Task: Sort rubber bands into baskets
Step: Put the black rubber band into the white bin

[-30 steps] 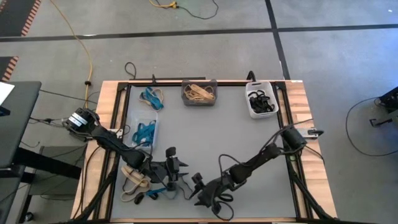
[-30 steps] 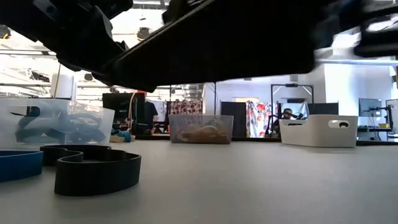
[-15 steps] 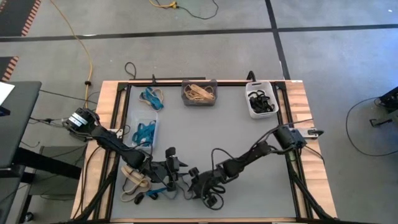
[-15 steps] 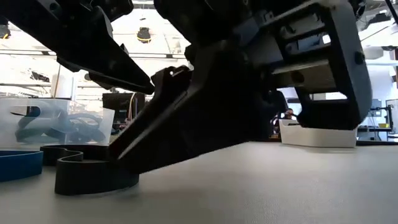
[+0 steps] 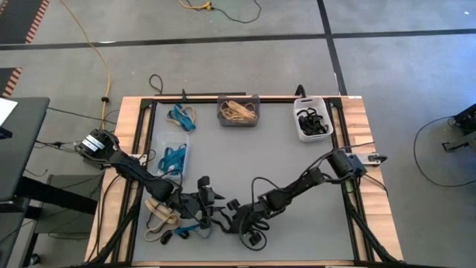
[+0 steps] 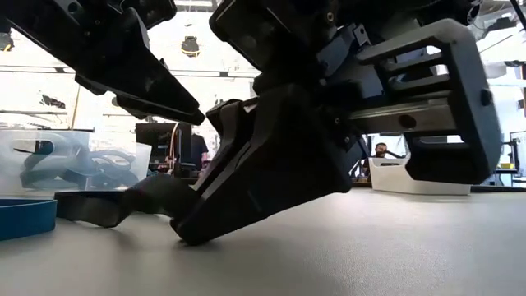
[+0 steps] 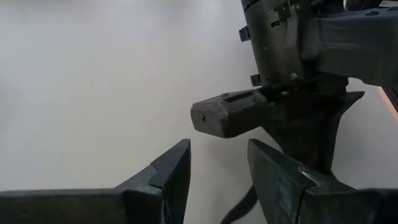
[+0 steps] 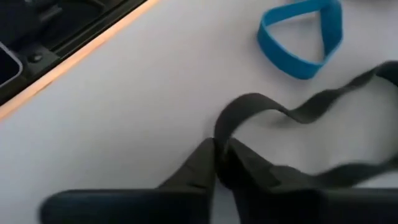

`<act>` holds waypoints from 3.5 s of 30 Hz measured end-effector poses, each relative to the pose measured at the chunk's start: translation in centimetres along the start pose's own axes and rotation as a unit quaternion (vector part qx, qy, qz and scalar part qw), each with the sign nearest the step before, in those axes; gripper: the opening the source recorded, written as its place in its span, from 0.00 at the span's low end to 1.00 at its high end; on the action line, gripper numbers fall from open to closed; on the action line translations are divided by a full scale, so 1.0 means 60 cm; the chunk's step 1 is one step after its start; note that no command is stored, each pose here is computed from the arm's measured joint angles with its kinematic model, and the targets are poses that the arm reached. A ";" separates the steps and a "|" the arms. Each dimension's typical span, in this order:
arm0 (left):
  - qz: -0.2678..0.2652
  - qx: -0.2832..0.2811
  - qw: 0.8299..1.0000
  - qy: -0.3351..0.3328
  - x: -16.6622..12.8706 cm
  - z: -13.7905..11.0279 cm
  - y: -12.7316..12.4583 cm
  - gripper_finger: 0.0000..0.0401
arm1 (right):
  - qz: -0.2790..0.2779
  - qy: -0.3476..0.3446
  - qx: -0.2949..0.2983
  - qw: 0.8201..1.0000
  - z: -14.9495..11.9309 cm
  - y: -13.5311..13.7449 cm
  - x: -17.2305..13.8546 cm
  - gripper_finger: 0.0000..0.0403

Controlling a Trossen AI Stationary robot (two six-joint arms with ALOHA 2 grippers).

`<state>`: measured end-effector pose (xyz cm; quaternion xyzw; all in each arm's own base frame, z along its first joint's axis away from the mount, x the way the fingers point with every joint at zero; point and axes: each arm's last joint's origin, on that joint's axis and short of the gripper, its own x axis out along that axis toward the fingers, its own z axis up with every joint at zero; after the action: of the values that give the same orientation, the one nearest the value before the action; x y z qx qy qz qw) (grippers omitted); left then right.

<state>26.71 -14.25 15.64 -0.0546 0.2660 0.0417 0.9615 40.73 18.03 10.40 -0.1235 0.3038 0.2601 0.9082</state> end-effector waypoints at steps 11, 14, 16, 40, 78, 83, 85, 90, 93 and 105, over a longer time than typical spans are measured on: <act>0.007 -0.012 1.000 0.021 0.000 -0.007 0.003 0.37 | -0.012 0.045 -0.036 0.998 0.011 0.022 -0.013 0.06; 0.012 -0.016 0.999 0.033 0.000 -0.011 0.005 0.37 | -0.031 0.085 -0.045 0.995 0.018 0.034 -0.034 0.06; 0.016 -0.018 0.999 0.039 -0.001 -0.013 0.006 0.37 | -0.042 0.098 -0.050 0.993 0.027 0.041 -0.049 0.06; 0.026 0.001 0.999 0.037 0.000 -0.014 0.008 0.37 | -0.225 0.183 -0.035 0.956 0.113 0.061 -0.343 0.06; 0.041 0.031 0.998 -0.046 0.000 0.012 0.002 0.37 | -0.475 0.287 0.189 0.810 0.022 -0.125 -0.637 0.06; 0.044 0.044 0.997 -0.046 0.000 0.012 0.002 0.37 | -0.494 0.305 0.238 0.779 0.000 -0.153 -0.659 0.06; 0.044 0.050 0.997 -0.046 0.000 0.012 0.002 0.37 | -0.500 0.307 0.265 0.765 -0.010 -0.163 -0.669 0.06; 0.045 0.056 0.996 -0.042 0.000 0.011 0.002 0.37 | -0.497 0.300 0.344 0.738 -0.037 -0.186 -0.694 0.06; 0.047 0.059 0.996 -0.037 0.000 0.009 0.003 0.37 | -0.495 0.304 0.377 0.722 -0.058 -0.197 -0.702 0.06; 0.047 0.059 0.996 -0.037 0.000 0.009 0.003 0.37 | -0.478 0.299 0.466 0.682 -0.171 -0.232 -0.690 0.06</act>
<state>26.96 -14.00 16.07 0.0163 0.2347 0.0734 0.9692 15.18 -13.94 28.74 0.1157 0.5408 -0.4348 0.7107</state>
